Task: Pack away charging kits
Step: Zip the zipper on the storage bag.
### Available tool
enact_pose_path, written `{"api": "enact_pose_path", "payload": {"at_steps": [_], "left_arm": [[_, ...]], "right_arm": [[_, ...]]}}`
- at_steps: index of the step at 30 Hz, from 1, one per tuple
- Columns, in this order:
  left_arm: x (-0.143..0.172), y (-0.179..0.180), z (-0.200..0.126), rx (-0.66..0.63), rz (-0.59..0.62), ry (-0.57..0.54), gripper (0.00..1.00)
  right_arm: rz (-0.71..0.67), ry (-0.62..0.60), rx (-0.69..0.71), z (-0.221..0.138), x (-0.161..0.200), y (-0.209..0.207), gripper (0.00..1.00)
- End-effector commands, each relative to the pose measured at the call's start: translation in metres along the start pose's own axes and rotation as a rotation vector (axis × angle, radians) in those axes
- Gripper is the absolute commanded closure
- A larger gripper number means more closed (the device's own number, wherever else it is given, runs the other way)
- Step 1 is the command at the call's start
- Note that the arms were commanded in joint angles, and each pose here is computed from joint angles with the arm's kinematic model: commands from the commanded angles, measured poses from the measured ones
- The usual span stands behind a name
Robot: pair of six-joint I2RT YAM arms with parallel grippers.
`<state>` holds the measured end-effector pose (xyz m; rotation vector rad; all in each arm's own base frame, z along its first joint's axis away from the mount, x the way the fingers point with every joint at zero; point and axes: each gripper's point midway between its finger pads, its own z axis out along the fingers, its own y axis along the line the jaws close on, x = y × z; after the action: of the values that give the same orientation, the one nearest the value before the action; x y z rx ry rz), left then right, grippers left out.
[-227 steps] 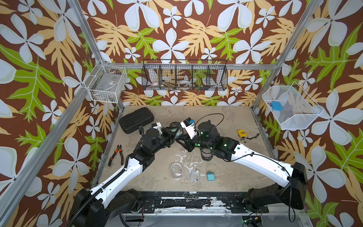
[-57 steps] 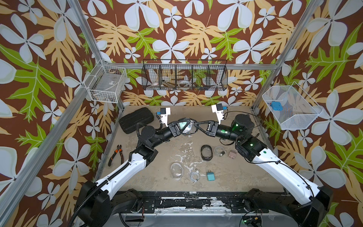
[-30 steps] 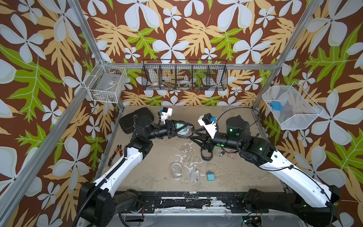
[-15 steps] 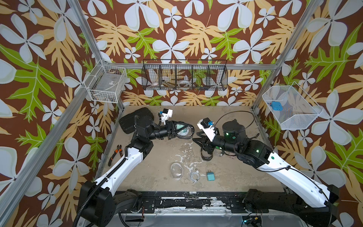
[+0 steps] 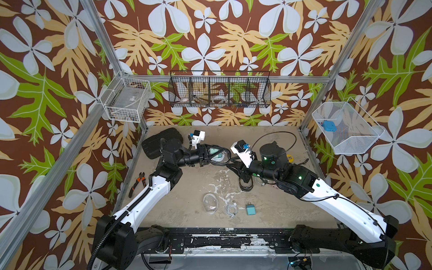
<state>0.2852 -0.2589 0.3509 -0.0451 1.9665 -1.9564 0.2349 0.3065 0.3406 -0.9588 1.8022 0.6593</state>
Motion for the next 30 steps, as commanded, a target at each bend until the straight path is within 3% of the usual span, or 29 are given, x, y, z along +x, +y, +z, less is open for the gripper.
{"api": "enact_pose_path", "payload": {"at_steps": [1, 15, 30], "left_arm": [[-0.001, -0.008, 0.0, 0.027, 0.028, -0.004, 0.88], [0.002, -0.004, -0.002, 0.024, 0.022, -0.004, 0.88], [0.002, -0.01, -0.002, 0.038, 0.03, 0.0, 0.88]], "right_arm": [[-0.002, -0.017, 0.025, -0.003, -0.002, -0.004, 0.65], [-0.012, -0.034, 0.02, 0.003, -0.011, -0.002, 0.68], [-0.007, 0.021, 0.072, 0.011, 0.006, -0.012, 0.68]]}}
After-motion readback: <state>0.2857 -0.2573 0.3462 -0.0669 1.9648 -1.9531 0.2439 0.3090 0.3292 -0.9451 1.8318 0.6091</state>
